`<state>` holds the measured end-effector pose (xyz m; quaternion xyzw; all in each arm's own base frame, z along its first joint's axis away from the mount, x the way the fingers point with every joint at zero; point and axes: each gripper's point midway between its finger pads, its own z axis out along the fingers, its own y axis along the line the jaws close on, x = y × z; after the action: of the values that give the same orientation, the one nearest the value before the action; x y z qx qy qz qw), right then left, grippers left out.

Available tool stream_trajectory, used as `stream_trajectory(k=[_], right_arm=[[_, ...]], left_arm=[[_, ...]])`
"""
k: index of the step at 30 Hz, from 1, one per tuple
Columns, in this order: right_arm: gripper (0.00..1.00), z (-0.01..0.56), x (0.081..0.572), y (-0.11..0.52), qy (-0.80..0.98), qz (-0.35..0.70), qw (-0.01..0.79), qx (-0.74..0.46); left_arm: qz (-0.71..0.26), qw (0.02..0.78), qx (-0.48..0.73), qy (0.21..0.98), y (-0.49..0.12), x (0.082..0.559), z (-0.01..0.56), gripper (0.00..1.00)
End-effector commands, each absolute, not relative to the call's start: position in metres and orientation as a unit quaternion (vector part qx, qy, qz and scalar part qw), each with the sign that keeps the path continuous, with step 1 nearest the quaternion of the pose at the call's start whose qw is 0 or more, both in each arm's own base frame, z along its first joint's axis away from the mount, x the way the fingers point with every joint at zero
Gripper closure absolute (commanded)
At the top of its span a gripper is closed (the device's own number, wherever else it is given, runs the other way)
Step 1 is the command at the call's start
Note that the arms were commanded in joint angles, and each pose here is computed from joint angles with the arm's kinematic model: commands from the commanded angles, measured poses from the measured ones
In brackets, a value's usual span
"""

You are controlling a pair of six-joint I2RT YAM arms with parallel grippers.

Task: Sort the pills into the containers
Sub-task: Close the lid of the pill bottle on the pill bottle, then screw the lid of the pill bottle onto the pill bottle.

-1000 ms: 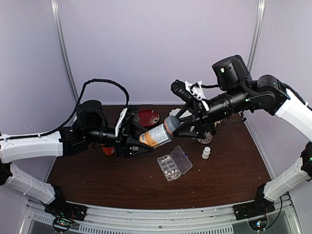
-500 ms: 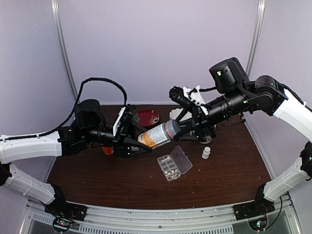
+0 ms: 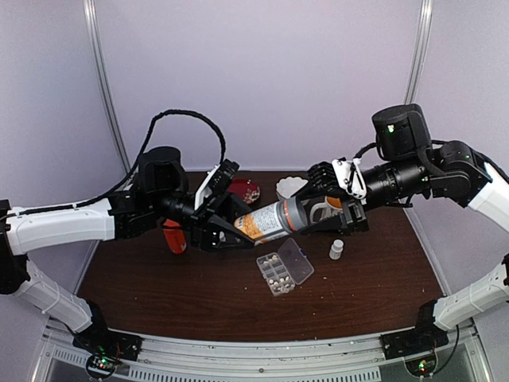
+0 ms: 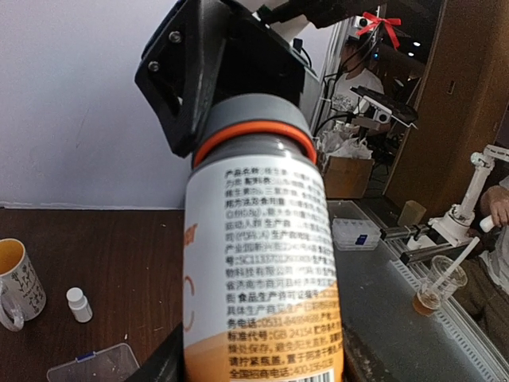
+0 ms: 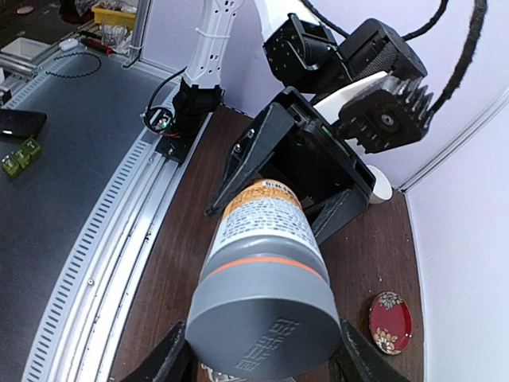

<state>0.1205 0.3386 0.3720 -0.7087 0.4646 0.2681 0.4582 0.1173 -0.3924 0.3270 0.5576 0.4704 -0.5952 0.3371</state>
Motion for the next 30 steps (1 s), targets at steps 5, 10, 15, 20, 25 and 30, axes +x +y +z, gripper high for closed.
stream_trajectory(k=[5, 10, 15, 20, 25, 30], right_arm=[[1.00, 0.322, 0.116, 0.341, 0.387, 0.179, 0.394, -0.814], [1.00, 0.314, 0.117, 0.339, 0.340, 0.135, 0.421, -0.830], [1.00, 0.319, 0.118, 0.343, 0.288, 0.098, 0.470, -0.829], [1.00, 0.345, 0.124, 0.354, 0.344, 0.135, 0.513, -0.775], [1.00, 0.338, 0.120, 0.355, 0.319, 0.136, 0.551, -0.759], [1.00, 0.345, 0.120, 0.350, 0.278, 0.092, 0.599, -0.745]], left_arm=[[-0.574, 0.347, 0.574, 0.470, -0.405, 0.126, 0.353, 1.00], [-0.575, 0.326, 0.574, 0.483, -0.407, 0.126, 0.348, 1.00], [-0.591, 0.304, 0.574, 0.478, -0.410, 0.123, 0.350, 1.00], [-0.588, 0.323, 0.571, 0.474, -0.411, 0.126, 0.354, 1.00], [-0.619, 0.341, 0.562, 0.429, -0.407, 0.118, 0.372, 1.00], [-0.650, 0.311, 0.560, 0.409, -0.409, 0.111, 0.378, 1.00]])
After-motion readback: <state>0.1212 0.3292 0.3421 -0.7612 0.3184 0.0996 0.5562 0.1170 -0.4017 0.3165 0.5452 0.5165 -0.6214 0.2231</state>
